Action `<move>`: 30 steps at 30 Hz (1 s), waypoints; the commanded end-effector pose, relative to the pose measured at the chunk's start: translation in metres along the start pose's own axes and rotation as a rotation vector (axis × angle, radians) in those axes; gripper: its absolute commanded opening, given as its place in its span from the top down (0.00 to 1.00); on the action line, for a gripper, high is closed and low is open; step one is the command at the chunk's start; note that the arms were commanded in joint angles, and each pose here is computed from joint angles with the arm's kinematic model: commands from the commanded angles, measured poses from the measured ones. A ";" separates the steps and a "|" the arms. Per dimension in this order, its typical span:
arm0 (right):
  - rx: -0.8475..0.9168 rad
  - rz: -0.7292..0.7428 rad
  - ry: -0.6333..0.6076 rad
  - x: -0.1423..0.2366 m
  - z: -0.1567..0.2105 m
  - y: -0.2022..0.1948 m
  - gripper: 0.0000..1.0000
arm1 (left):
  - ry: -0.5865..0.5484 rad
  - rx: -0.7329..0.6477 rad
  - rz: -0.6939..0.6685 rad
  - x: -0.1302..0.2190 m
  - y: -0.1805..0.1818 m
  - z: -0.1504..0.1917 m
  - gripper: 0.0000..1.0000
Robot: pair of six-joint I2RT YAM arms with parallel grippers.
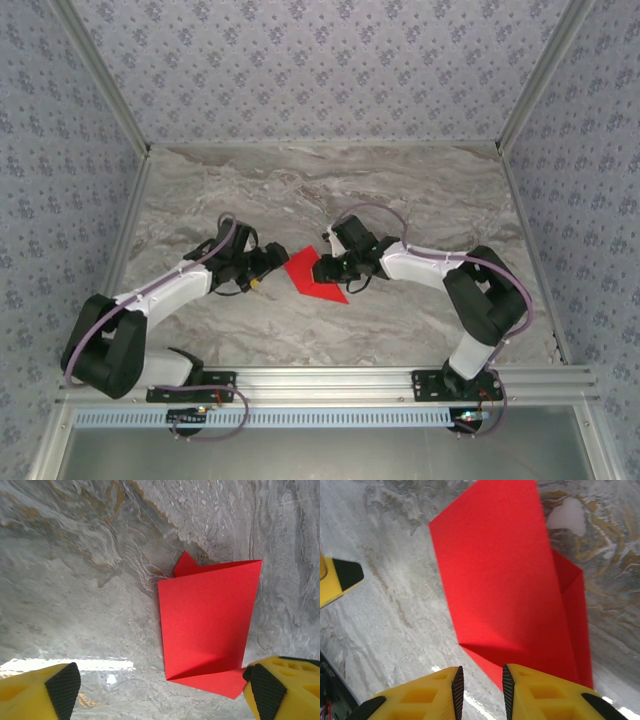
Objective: Fold a paper plane with a square sheet of paper (pick it up from the middle)
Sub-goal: Fold the wing for the fifth time at the center of the table.
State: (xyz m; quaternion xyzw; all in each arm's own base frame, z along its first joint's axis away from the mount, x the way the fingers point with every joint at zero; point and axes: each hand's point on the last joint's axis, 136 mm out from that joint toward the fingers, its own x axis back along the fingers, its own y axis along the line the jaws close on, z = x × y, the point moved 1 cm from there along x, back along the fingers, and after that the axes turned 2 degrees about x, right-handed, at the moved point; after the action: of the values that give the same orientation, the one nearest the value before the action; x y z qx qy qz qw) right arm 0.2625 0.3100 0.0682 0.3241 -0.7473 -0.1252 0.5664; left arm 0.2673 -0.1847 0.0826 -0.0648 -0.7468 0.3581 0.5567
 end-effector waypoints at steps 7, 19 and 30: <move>-0.057 0.017 0.039 -0.013 0.007 -0.022 0.77 | 0.095 0.004 0.065 -0.019 -0.018 0.028 0.33; -0.127 -0.007 0.057 -0.021 0.016 -0.045 0.82 | 0.174 0.034 0.090 -0.045 -0.023 0.057 0.50; -0.227 -0.118 0.046 -0.020 0.014 -0.050 0.82 | 0.202 0.060 0.120 -0.054 -0.026 0.065 0.54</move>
State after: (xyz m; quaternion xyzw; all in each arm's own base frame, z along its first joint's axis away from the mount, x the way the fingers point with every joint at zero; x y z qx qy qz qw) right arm 0.2728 0.2858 0.0303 0.3124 -0.7111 -0.2104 0.5937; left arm 0.2404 -0.2554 0.0506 -0.1211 -0.6810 0.3946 0.6049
